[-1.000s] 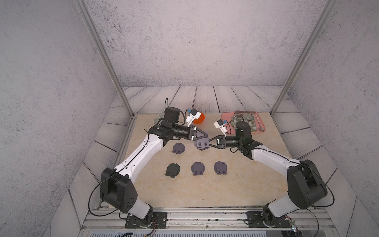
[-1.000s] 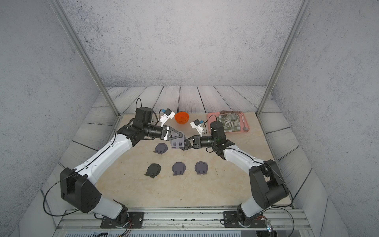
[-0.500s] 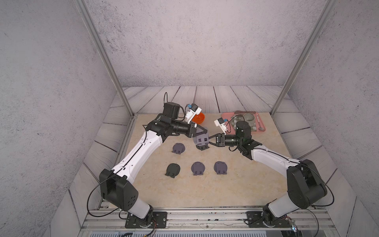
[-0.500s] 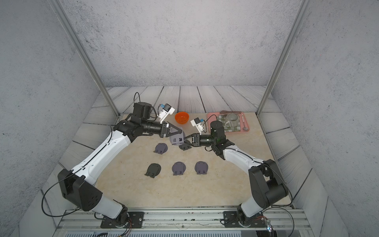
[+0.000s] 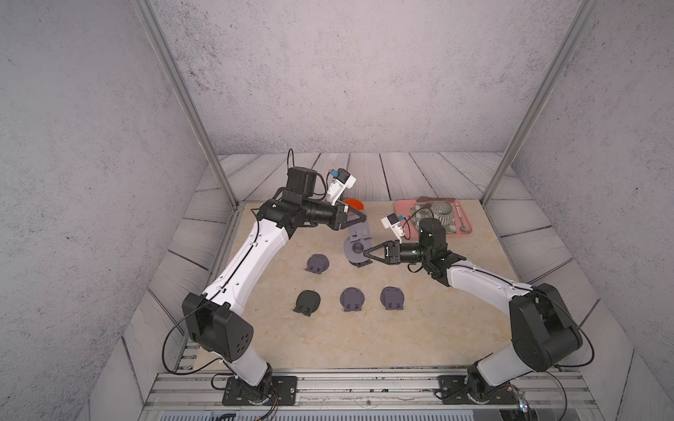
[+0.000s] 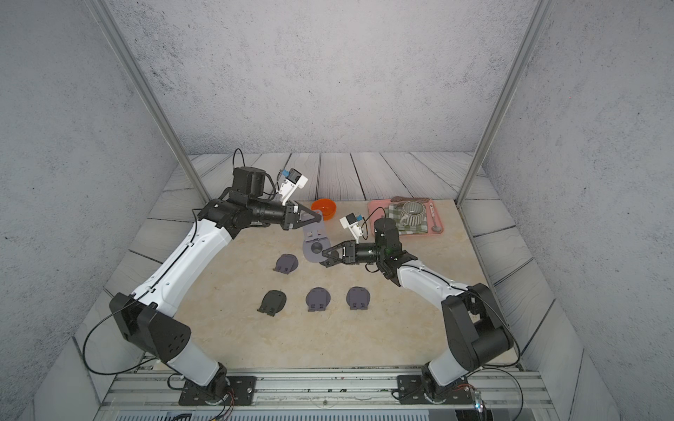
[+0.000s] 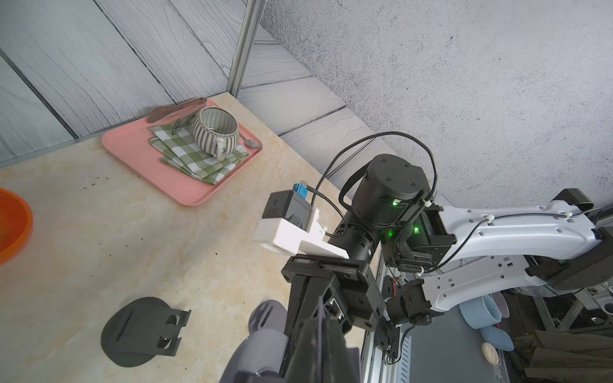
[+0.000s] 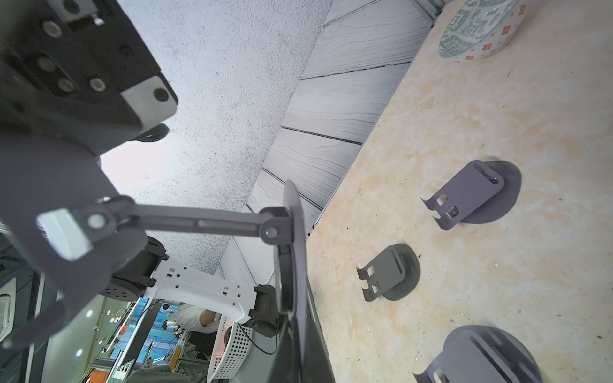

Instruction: Open the phone stand

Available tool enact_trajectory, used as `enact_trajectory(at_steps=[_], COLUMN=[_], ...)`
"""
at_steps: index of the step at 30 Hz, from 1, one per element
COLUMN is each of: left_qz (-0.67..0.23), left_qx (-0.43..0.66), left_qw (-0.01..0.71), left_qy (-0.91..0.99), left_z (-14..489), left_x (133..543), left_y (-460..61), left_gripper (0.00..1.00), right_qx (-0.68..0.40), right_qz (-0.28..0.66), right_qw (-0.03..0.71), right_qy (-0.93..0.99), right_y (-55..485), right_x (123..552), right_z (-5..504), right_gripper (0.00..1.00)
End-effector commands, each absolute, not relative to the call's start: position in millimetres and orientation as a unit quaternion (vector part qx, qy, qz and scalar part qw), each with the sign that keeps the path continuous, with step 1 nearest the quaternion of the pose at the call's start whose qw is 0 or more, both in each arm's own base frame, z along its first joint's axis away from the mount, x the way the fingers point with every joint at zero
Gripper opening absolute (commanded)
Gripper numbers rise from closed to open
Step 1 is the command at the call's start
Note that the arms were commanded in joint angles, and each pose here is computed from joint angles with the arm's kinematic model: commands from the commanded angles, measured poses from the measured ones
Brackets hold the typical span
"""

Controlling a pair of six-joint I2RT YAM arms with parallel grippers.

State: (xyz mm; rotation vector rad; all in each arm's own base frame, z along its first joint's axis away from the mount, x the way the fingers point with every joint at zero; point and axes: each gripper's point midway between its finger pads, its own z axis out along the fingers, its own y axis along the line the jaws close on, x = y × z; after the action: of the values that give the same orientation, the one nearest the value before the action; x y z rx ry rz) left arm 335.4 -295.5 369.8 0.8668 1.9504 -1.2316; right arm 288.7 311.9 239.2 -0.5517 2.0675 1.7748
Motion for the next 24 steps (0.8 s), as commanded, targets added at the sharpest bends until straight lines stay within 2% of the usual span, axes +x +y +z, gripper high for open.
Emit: enact_trajectory(at_steps=[1, 18, 19, 21, 24], left_qz=[-0.354, -0.406, -0.407, -0.415, -0.410], left_qx=[0.344, 0.391, 0.391, 0.391, 0.387], left_qw=[0.572, 0.446, 0.439, 0.425, 0.418], left_qy=[0.655, 0.695, 0.699, 0.703, 0.712], left_z=[468, 375, 371, 364, 355], left_x=[383, 343, 343, 341, 345], left_y=[-260, -296, -298, -300, -300], left_gripper=[0.00, 0.00, 0.00, 0.00, 0.00], right_qx=[-0.160, -0.194, -0.198, -0.202, -0.186], right_qz=[0.610, 0.600, 0.592, 0.579, 0.567], right_qw=[0.018, 0.056, 0.062, 0.074, 0.101], right_qy=[0.776, 0.774, 0.779, 0.787, 0.796], right_y=[309, 320, 318, 315, 298], right_x=[238, 264, 267, 272, 289], right_z=[171, 203, 205, 209, 216], right_gripper=[0.00, 0.00, 0.05, 0.22, 0.26])
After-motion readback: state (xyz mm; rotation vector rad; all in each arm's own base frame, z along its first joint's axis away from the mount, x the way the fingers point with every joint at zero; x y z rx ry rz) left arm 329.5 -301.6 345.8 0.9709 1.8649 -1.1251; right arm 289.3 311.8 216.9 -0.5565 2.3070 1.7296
